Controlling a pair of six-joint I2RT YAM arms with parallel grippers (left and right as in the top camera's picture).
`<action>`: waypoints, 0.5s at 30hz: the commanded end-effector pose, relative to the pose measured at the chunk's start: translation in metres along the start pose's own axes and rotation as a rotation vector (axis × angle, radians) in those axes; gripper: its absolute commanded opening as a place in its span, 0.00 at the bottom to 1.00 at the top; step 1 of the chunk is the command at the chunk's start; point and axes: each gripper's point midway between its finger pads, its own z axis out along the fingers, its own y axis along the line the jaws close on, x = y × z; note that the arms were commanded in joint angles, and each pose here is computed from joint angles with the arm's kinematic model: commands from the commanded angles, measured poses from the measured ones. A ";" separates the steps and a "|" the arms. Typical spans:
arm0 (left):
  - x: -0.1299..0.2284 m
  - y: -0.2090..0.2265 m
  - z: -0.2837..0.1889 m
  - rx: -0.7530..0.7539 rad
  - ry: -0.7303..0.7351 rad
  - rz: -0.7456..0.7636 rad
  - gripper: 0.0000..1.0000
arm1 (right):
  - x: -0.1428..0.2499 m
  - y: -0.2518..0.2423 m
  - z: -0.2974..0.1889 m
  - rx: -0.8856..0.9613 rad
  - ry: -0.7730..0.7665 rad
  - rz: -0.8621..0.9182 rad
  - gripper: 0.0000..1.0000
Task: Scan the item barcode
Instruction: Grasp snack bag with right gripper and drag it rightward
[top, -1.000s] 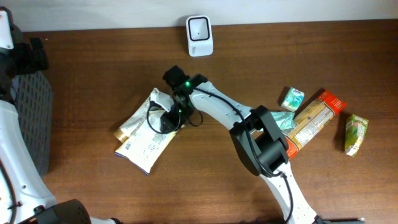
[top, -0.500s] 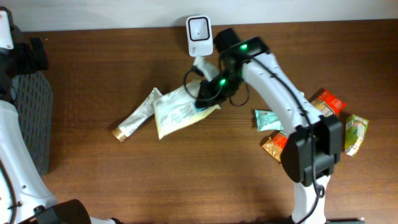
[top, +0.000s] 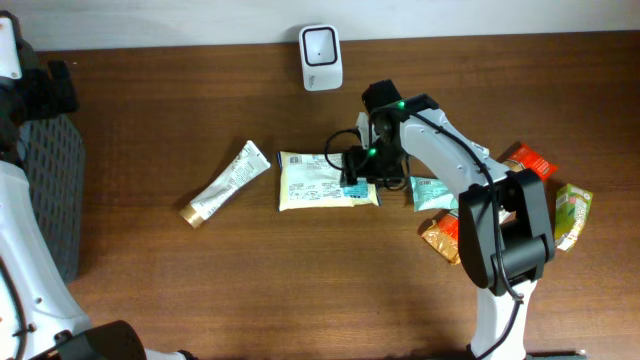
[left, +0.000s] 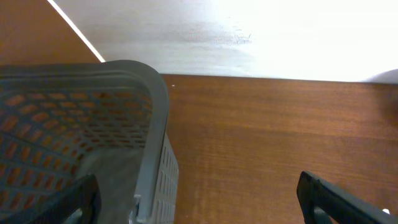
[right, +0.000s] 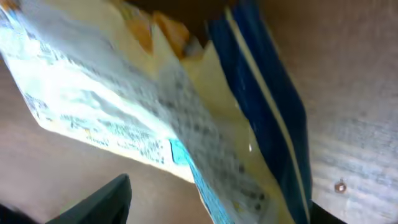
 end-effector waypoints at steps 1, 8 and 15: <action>-0.006 0.000 -0.008 -0.003 -0.023 0.019 0.99 | -0.016 0.000 -0.011 -0.097 -0.053 0.029 0.70; -0.006 0.000 -0.008 -0.003 -0.023 0.019 0.99 | -0.023 0.021 0.025 -0.194 -0.021 0.031 0.84; -0.006 0.000 -0.008 -0.003 -0.023 0.019 0.99 | -0.013 0.039 0.077 -0.290 0.076 0.040 0.04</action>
